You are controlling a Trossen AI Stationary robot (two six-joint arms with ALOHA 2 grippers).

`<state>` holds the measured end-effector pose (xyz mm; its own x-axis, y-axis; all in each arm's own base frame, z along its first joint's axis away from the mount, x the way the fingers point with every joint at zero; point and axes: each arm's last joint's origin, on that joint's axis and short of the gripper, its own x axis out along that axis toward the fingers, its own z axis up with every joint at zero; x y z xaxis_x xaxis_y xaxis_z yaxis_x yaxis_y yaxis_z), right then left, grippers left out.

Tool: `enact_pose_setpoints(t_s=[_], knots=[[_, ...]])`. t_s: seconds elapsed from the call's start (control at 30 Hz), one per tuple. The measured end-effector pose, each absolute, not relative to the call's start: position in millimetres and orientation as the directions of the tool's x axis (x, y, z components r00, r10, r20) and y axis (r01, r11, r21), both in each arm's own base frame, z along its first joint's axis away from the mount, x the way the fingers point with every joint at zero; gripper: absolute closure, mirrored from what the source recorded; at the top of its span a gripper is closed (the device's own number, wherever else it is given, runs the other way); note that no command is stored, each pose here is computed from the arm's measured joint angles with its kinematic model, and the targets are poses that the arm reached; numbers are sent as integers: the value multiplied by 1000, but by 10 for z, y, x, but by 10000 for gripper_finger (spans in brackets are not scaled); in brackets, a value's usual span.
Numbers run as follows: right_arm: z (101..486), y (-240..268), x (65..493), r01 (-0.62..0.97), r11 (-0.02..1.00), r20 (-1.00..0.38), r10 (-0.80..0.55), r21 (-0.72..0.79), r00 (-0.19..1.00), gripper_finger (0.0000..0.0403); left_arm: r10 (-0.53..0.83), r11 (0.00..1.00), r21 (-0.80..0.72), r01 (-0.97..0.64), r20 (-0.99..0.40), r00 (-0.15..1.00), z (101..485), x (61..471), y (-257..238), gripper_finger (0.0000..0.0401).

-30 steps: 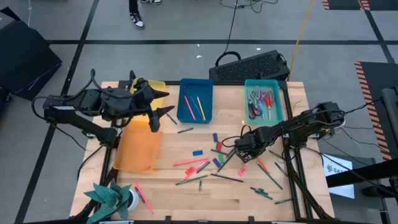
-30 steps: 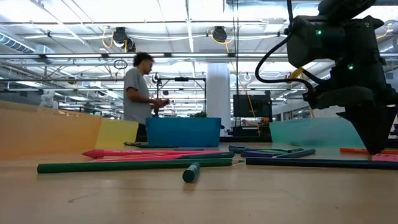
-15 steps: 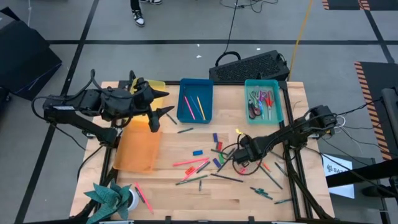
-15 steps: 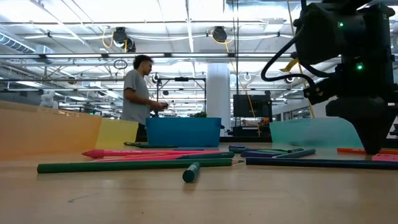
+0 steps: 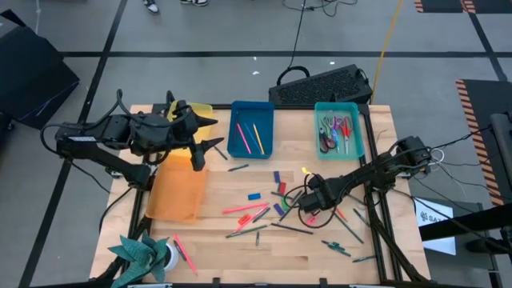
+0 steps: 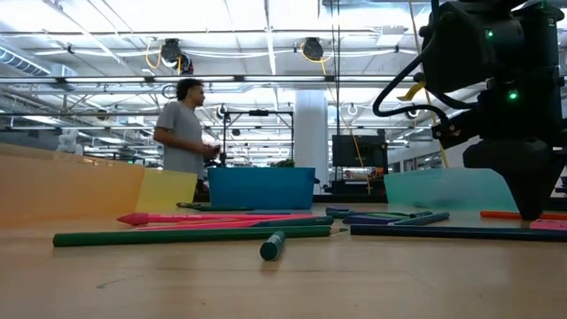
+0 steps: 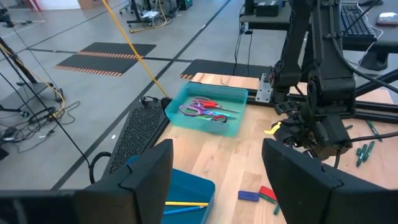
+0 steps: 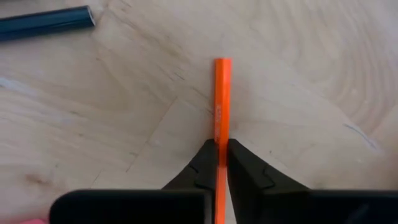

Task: Sort crayons/erasers/pens/pencils in bins
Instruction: Put the orange pencil into the blue bin

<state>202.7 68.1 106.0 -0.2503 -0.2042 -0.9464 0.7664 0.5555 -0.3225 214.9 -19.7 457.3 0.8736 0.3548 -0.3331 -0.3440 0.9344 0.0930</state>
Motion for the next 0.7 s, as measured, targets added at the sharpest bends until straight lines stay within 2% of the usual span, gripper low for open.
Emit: enact_pose_setpoints(t_s=[0.13,0.3,0.37,0.47,0.5,0.63,0.7], knots=[[1150,661,2016,768,570,-957,-188,-291,-223,383,341,940,99,-326,-328,881,4580,2152,-201,151],[1515,575,1911,774,580,-963,-221,-256,-153,379,337,942,111,-318,-299,893,4621,2128,-190,151],[1728,553,1967,804,581,-977,-214,-126,1,383,312,950,114,-291,-306,900,4617,2136,-183,151],[1962,489,1909,802,597,-962,-239,-39,131,386,268,963,97,-250,-314,911,4607,2174,-171,151],[2045,471,1918,799,601,-946,-249,16,207,386,264,964,92,-247,-309,914,4609,2190,-165,151],[2390,417,1980,732,645,-802,-308,219,512,385,250,968,93,-233,-327,911,4562,2287,-171,151],[2547,411,2038,663,687,-682,-333,297,651,385,248,969,90,-231,-325,913,4544,2354,-179,151]])
